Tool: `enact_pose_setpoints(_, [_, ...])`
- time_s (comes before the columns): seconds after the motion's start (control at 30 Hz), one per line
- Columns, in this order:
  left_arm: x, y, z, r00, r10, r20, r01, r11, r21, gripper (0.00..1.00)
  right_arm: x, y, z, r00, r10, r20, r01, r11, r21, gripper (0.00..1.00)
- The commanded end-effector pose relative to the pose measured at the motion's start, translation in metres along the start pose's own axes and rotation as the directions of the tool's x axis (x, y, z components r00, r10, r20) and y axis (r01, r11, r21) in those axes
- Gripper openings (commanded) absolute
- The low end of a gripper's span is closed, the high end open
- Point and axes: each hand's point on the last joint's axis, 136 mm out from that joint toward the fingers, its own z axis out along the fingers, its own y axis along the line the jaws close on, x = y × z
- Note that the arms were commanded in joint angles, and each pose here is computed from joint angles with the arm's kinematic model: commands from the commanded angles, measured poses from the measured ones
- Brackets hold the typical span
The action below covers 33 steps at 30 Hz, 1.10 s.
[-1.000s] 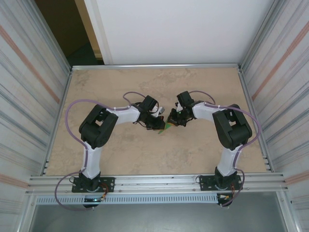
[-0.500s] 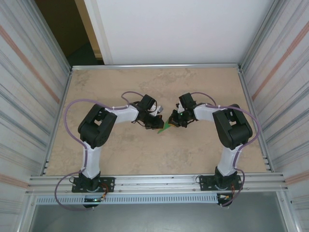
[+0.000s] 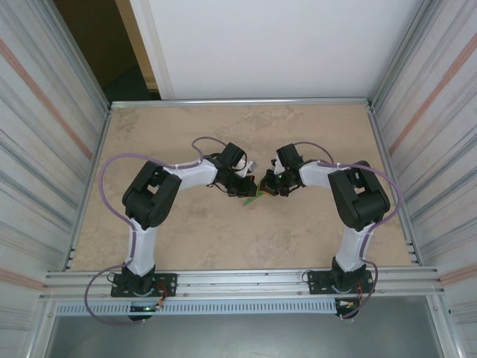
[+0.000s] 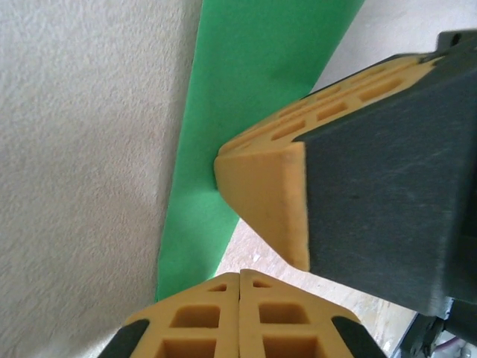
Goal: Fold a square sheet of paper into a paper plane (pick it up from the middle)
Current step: Fold the wing for the fifth time at the center of the table.
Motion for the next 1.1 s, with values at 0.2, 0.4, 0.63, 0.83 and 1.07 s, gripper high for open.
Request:
enact_pose_setpoints(0.2, [0.018, 0.014, 0.001, 0.998, 0.014, -0.068, -0.018, 0.999, -0.049, 0.05, 0.022, -0.058, 0.014, 0.997, 0.049, -0.054, -0.036, 0.978, 0.208, 0.07])
enact_pose_setpoints(0.4, [0.023, 0.026, -0.001, 0.997, 0.015, -0.076, -0.021, 0.997, -0.068, 0.05, 0.024, -0.062, 0.016, 0.996, 0.057, -0.063, -0.042, 0.974, 0.222, 0.06])
enact_pose_setpoints(0.63, [0.035, 0.044, -0.005, 0.996, 0.004, -0.094, -0.012, 0.996, -0.086, 0.04, 0.026, -0.069, 0.017, 0.995, 0.066, -0.073, -0.046, 0.969, 0.243, 0.06])
enact_pose_setpoints(0.83, [0.06, 0.053, -0.01, 0.991, -0.013, -0.133, 0.001, 0.996, -0.09, 0.03, 0.027, -0.07, 0.018, 0.995, 0.064, -0.079, -0.042, 0.968, 0.246, 0.06])
enact_pose_setpoints(1.07, [0.08, 0.064, -0.034, 0.992, -0.05, -0.117, 0.038, 0.994, -0.105, 0.02, 0.028, -0.065, 0.018, 0.995, 0.052, -0.088, -0.031, 0.973, 0.229, 0.06])
